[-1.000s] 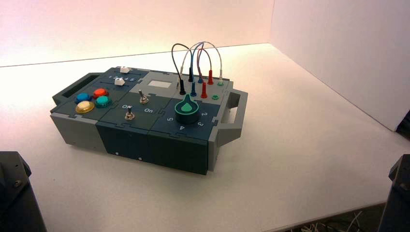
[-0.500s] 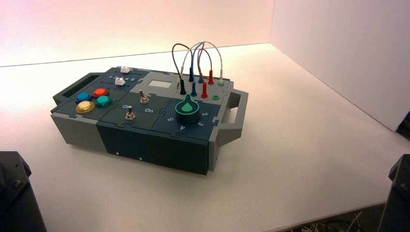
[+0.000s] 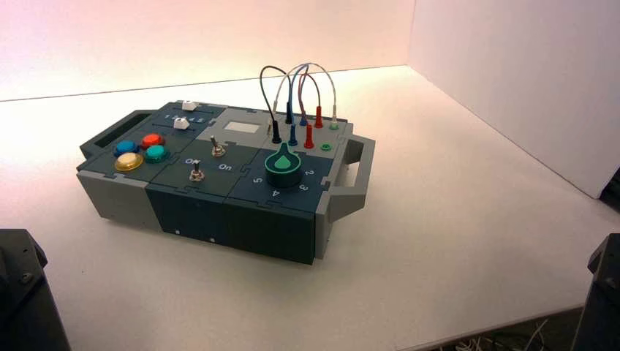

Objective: Return to the home position.

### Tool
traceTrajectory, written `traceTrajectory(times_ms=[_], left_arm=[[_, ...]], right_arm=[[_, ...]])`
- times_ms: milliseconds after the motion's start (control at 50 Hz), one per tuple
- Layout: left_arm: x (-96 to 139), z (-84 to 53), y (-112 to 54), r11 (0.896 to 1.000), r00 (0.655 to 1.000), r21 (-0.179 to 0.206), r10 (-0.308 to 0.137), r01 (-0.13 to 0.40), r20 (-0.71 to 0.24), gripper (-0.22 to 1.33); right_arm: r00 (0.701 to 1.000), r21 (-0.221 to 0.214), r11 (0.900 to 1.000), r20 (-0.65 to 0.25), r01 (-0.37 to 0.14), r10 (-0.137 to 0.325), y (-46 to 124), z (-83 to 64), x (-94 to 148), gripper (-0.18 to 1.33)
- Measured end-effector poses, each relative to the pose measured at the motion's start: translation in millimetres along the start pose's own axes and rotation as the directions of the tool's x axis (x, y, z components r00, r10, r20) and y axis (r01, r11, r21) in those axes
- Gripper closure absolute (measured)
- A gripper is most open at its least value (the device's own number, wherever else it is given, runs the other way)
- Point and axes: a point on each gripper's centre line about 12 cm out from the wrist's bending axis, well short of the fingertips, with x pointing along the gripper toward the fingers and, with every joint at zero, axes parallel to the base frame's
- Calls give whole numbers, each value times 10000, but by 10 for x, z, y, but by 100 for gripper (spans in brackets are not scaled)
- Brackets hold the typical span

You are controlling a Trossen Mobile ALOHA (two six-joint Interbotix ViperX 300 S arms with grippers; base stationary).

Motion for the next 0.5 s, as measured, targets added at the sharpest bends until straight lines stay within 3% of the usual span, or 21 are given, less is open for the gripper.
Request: traceTrajectory(times_ms=[140,500], left_arm=[[2,2,-11,9997,9997,100,-231,231,19,128],[-3,-3,-11,9997,9997,100,-218,217,94,128]], right_arm=[[9995,-5,10000,-297,-72,72,7,-31,20,127],[9989,22,10000,-462,-86,87,7,-51,37,127]])
